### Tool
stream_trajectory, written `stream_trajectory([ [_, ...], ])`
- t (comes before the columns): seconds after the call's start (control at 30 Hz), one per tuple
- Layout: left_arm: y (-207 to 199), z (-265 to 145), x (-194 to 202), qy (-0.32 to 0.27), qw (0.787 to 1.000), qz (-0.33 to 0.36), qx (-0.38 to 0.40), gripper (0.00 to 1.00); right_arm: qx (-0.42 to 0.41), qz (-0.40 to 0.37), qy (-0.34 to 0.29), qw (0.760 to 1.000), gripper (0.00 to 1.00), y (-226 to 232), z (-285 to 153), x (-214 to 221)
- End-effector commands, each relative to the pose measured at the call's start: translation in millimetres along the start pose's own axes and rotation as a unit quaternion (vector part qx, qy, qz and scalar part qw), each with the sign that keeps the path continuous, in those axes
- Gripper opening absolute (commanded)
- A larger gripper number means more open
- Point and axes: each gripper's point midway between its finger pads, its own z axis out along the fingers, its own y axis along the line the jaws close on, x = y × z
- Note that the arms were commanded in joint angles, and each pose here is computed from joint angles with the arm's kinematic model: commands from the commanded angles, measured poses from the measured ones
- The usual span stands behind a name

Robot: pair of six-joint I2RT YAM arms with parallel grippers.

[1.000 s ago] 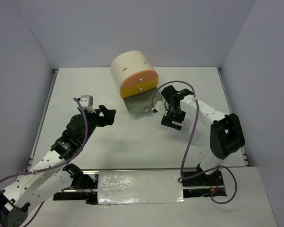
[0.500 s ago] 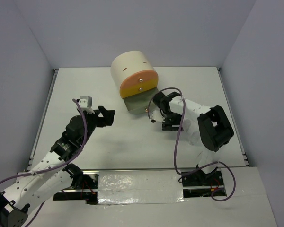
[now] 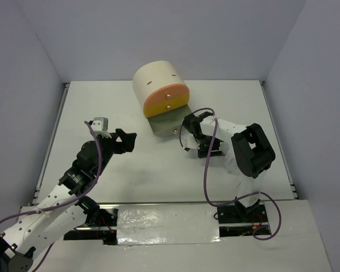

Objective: Organize the makeup

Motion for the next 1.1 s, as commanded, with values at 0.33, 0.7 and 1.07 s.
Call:
stream_trajectory([
  [0.33, -2.4, -1.3, -13.3, -0.028, 0.999, -0.016, 0.005, 0.9, -0.042, -0.039, 0.05, 0.997, 0.66, 19.5, 5.3, 16.1],
  [0.7, -4.5, -2.4, -16.6, -0.029, 0.999, -0.018, 0.009, 0.9, -0.041, -0.011, -0.115, 0.992, 0.17, -1.4, -53.2, -20.1],
  [1.07, -13.8, 2.0, -25.1, -0.03, 0.999, -0.015, 0.021, 0.9, 0.086, -0.067, -0.459, 0.882, 0.08, -25.6, -193.1, -65.6],
])
